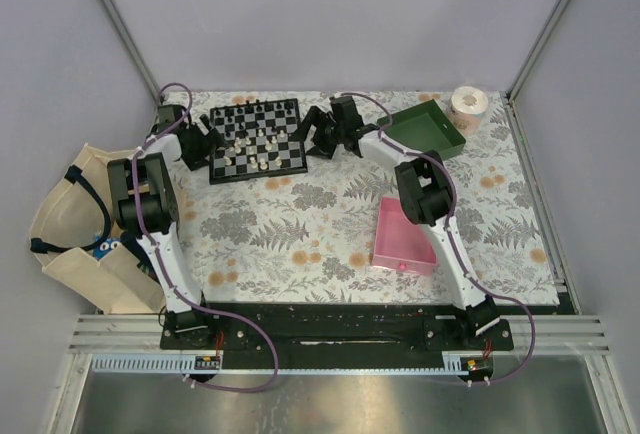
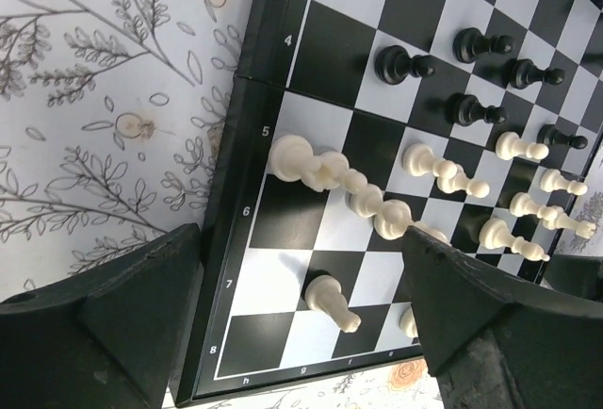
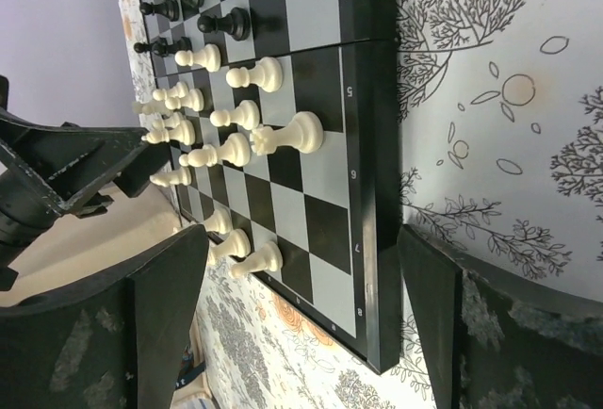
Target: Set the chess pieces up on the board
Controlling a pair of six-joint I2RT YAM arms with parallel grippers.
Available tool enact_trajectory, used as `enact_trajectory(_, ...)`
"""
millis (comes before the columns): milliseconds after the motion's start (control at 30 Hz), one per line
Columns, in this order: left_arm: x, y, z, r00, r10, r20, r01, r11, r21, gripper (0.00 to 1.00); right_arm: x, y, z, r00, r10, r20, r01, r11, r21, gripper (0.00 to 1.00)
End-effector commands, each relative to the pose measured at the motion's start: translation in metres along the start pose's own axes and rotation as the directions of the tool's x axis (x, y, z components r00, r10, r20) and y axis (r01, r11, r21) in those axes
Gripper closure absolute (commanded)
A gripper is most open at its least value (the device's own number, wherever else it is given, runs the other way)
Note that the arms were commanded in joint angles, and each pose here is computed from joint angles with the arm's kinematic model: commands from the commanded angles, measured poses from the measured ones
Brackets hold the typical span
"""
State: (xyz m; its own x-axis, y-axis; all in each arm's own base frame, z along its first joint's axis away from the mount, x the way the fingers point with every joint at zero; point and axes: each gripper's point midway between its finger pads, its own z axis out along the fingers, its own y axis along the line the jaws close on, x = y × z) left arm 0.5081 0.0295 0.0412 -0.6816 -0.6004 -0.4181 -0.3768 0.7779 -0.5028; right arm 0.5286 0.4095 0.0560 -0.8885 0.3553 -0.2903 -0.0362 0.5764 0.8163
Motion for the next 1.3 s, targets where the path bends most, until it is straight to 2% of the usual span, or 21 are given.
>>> enact_trajectory(0, 0.033, -0.005, -0.005, 0.998, -0.023, -0.060, 0.025, 0.999, 0.037, 0.10, 0.025, 0.032, -0.014, 0.999, -0.034, -0.036, 0.032, 0.998, -0.054, 0.09)
enact_trajectory(200, 0.057, -0.007, -0.020, 0.998, -0.011, -0.063, 0.015, 0.999, 0.051, 0.10, 0.039, 0.038, -0.033, 0.999, -0.040, -0.013, 0.039, 0.995, -0.087, 0.09)
enact_trajectory(333, 0.075, -0.013, -0.026, 0.997, 0.006, -0.083, -0.001, 0.998, 0.062, 0.10, 0.055, 0.039, -0.042, 0.998, -0.047, -0.038, 0.043, 0.995, -0.092, 0.09)
enact_trajectory(533, 0.113, -0.016, -0.035, 0.994, 0.033, -0.107, -0.026, 0.997, 0.068, 0.10, 0.081, 0.034, -0.064, 0.998, -0.047, -0.042, 0.044, 0.996, -0.082, 0.09)
enact_trajectory(767, 0.135, -0.024, -0.055, 0.992, 0.054, -0.117, -0.040, 0.992, 0.118, 0.10, 0.106, 0.025, -0.093, 0.998, -0.048, -0.030, 0.046, 0.997, -0.055, 0.09)
enact_trajectory(933, 0.145, -0.022, -0.064, 0.990, 0.079, -0.113, -0.068, 0.993, 0.098, 0.10, 0.107, 0.018, -0.110, 0.996, -0.088, -0.009, 0.088, 0.996, -0.007, 0.09)
enact_trajectory(1167, 0.149, -0.034, -0.080, 0.991, 0.093, -0.094, -0.079, 0.986, 0.144, 0.10, 0.093, 0.017, -0.121, 0.981, -0.196, -0.015, 0.196, 0.976, 0.091, 0.08)
enact_trajectory(1267, 0.141, -0.025, -0.084, 0.992, 0.109, -0.064, -0.104, 0.992, 0.076, 0.07, 0.082, 0.017, -0.133, 0.976, -0.216, 0.022, 0.211, 0.969, 0.131, 0.06)
